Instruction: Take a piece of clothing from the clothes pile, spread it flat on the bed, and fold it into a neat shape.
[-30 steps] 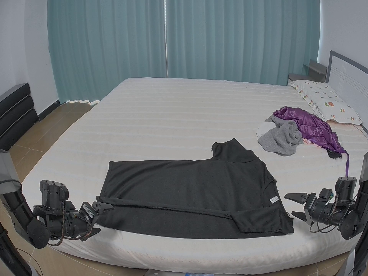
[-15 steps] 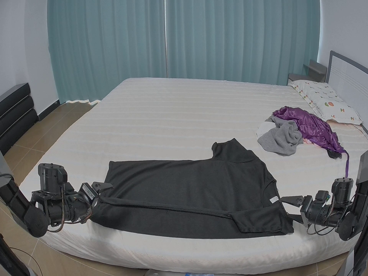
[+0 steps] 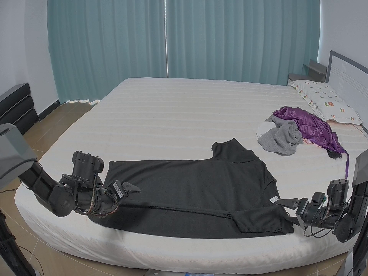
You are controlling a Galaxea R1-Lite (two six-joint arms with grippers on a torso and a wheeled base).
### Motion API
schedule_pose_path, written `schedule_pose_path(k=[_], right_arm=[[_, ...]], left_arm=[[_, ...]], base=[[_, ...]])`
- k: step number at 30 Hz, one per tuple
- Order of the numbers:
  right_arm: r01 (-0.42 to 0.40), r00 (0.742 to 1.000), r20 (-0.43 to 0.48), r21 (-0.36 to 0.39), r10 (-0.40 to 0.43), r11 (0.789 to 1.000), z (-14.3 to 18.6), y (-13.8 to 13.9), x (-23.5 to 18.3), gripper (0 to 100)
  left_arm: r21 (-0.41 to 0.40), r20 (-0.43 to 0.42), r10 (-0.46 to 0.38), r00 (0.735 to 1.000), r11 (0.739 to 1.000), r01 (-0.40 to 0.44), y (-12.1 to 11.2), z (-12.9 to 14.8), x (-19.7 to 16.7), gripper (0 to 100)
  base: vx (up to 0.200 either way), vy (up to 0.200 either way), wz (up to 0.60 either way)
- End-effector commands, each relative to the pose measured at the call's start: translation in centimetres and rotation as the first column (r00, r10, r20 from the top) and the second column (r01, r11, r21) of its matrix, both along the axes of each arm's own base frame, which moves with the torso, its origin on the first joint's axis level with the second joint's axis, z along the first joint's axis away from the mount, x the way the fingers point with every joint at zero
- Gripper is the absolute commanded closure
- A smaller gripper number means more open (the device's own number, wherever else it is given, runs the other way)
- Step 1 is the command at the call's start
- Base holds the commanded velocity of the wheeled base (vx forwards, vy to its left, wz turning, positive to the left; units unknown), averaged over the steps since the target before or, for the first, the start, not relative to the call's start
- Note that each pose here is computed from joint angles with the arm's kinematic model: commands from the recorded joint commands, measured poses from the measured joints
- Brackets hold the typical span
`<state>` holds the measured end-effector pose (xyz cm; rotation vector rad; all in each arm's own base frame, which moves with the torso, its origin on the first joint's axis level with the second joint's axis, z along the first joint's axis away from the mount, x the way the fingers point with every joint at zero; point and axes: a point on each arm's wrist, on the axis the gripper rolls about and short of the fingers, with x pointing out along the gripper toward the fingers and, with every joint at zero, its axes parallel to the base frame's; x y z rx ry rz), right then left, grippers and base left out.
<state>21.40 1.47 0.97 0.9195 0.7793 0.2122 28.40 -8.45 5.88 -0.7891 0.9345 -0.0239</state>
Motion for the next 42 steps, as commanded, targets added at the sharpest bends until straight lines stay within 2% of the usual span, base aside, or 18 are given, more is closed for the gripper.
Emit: schedule_pose_path(k=[1, 17, 21, 30, 39, 42], right_arm=[[-0.005, 1.0, -0.027, -0.003, 0.005, 1.0, -0.3, 0.2, -0.4, 0], [-0.032, 0.999, -0.016, -0.007, 0.032, 0.999, -0.6, 0.8, -0.2, 0], [-0.031, 0.999, -0.021, -0.013, 0.03, 0.999, -1.2, 1.0, 0.0, 0], [-0.047, 0.999, -0.025, -0.019, 0.047, 0.999, -1.4, 1.5, 0.0, 0], [-0.04, 0.999, -0.016, -0.023, 0.04, 0.999, -1.3, 1.4, 0.0, 0], [-0.039, 0.999, -0.017, -0.023, 0.039, 0.999, -1.3, 1.4, 0.0, 0]], left_arm=[[0.025, -0.049, -0.004, 0.999, 1.0, 0.005, -0.3, -2.2, 1.5, 0], [0.002, -0.022, 0.107, 0.994, 0.994, -0.107, 1.9, -2.7, 4.6, 0], [-0.034, -0.009, 0.186, 0.982, 0.982, -0.186, 2.0, -3.0, 5.8, 0], [-0.127, 0.09, 0.272, 0.958, 0.957, -0.26, 2.3, -2.5, 6.6, 0], [-0.129, 0.139, 0.344, 0.929, 0.936, -0.327, 4.8, -1.2, 6.7, 0], [-0.041, 0.158, 0.274, 0.949, 0.962, -0.271, 5.7, -1.7, 6.5, 0]], base=[[0.0, 0.0, 0.0], [0.0, 0.0, 0.0], [0.0, 0.0, 0.0], [0.0, 0.0, 0.0], [0.0, 0.0, 0.0], [0.0, 0.0, 0.0]])
